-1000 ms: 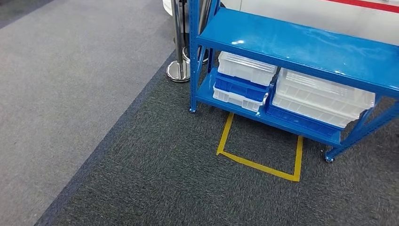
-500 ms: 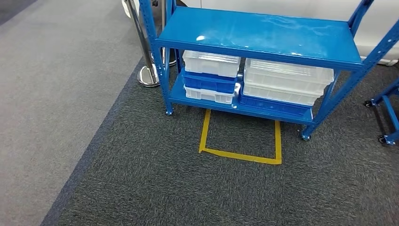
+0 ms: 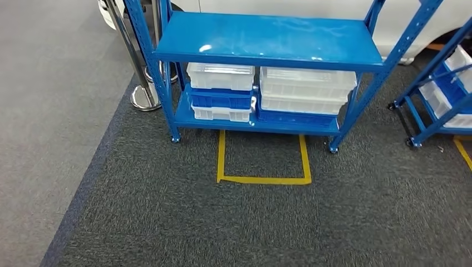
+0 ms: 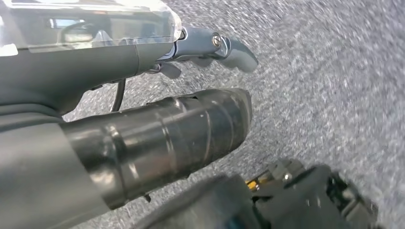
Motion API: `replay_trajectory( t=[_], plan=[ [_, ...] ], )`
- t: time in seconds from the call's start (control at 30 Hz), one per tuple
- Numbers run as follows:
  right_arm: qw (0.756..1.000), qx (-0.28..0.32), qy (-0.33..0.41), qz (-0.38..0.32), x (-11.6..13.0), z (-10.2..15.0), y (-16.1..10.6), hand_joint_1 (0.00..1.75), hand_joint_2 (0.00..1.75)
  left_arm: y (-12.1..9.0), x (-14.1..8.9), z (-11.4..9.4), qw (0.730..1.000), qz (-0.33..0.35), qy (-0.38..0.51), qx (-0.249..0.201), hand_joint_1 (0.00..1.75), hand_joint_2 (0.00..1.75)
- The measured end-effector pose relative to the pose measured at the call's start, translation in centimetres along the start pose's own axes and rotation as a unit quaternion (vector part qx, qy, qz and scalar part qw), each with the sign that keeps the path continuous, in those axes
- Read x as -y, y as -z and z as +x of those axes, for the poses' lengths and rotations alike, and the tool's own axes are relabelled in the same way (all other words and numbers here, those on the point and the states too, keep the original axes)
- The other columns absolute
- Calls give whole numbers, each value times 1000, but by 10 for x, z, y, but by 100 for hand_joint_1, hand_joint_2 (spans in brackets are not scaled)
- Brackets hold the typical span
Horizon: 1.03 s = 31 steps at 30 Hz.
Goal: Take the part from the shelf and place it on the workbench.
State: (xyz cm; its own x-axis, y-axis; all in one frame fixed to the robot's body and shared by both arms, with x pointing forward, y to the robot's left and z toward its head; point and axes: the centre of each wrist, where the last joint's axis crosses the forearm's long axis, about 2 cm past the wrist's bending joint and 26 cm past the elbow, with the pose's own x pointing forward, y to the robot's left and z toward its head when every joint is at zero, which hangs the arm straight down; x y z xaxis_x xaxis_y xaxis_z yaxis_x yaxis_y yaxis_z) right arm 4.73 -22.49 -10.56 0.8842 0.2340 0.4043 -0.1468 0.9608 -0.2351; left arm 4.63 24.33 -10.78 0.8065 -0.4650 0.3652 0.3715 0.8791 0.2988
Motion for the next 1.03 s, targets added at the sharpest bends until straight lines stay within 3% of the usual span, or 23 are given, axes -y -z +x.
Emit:
replay_trajectory(
  t=[1.03],
  plan=[
    [1000, -5, -15, 8, 0, 3, 1, 0, 0, 1, -2, 0, 1000, -5, -11, -20, 0, 0]
  ],
)
